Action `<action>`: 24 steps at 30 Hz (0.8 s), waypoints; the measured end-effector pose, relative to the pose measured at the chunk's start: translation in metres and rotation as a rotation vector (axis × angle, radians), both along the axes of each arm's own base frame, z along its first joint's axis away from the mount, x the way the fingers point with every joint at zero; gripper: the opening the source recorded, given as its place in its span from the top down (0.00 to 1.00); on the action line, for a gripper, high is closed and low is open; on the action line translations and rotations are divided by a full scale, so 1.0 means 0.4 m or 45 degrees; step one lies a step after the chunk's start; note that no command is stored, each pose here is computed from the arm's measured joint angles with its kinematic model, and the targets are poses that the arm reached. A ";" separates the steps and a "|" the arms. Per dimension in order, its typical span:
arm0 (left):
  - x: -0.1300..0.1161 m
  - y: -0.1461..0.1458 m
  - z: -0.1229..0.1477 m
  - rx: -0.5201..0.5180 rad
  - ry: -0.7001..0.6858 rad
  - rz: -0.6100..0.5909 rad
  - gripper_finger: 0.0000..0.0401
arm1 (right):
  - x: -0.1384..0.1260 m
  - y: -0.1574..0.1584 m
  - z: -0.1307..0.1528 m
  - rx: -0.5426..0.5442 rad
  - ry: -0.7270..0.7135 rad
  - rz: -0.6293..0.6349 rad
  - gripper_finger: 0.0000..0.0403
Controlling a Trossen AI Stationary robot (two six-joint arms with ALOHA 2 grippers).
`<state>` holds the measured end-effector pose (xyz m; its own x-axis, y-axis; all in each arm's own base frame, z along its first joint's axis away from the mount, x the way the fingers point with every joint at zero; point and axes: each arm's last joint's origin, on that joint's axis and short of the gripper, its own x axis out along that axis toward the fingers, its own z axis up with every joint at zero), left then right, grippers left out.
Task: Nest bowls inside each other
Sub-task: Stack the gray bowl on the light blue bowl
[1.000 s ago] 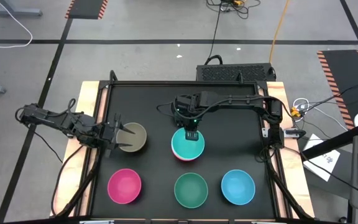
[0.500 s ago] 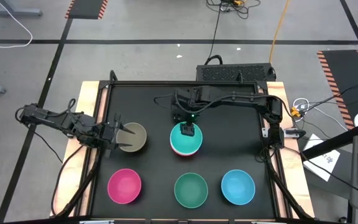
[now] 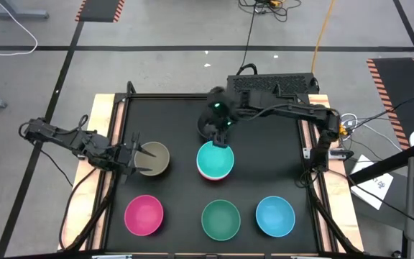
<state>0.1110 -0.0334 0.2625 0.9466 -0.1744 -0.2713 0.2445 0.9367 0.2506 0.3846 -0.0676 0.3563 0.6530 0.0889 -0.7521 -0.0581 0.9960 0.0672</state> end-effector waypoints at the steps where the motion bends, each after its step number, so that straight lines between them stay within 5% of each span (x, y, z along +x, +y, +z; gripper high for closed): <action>1: 0.000 -0.001 0.000 0.000 0.001 -0.003 0.42 | -0.013 0.002 0.015 -0.015 -0.058 0.002 0.37; 6: -0.001 -0.003 0.000 0.005 0.000 -0.003 0.42 | -0.098 0.004 0.028 -0.083 -0.301 -0.007 0.37; 11: -0.001 -0.003 0.000 0.008 0.000 0.004 0.42 | -0.241 -0.009 0.004 -0.178 -0.399 -0.181 0.38; 24: -0.001 -0.003 0.000 0.010 -0.002 0.004 0.42 | -0.482 0.076 -0.175 -0.009 -0.625 -0.125 0.38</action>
<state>0.1106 -0.0346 0.2624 0.9476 -0.1693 -0.2710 0.2410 0.9356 0.2580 0.1917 -0.0373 0.2863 0.9351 0.0050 -0.3545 0.0131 0.9987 0.0487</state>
